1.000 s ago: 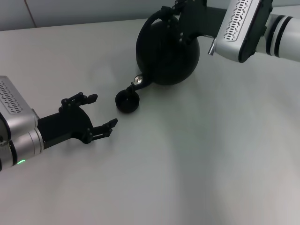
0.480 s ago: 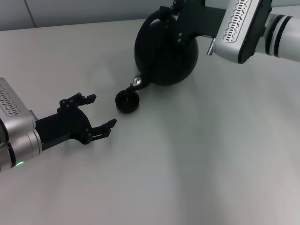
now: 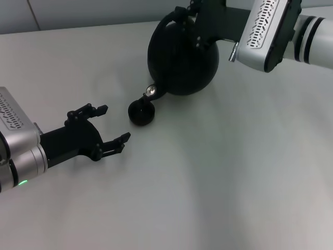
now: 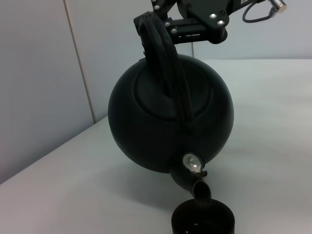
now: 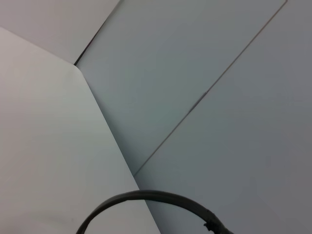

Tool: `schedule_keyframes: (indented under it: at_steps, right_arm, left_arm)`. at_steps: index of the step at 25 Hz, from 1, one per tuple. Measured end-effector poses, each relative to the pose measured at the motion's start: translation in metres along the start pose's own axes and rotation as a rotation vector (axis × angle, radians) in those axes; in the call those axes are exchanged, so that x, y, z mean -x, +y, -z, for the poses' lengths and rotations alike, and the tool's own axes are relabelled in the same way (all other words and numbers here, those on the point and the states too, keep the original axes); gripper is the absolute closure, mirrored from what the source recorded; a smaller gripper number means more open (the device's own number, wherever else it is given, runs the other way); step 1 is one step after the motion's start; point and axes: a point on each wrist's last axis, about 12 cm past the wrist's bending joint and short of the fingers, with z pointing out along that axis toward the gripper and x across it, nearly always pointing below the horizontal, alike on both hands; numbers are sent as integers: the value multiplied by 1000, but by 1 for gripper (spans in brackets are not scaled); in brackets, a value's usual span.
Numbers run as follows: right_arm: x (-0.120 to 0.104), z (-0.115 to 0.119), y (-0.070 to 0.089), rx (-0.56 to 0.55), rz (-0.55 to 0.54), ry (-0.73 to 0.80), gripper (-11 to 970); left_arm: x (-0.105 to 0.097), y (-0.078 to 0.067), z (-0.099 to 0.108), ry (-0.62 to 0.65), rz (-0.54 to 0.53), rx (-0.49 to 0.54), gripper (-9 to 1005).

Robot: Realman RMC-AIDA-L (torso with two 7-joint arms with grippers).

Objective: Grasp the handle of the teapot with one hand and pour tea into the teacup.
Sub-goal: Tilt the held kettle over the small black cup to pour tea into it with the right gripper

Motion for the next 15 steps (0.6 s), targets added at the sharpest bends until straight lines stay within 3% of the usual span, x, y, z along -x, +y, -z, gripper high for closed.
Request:
schedule_keyframes:
  at_steps: [15]
  right_arm:
    - [0, -1, 0, -5, 10, 11, 876]
  left_arm:
    - [0, 2, 0, 10, -15, -4, 155]
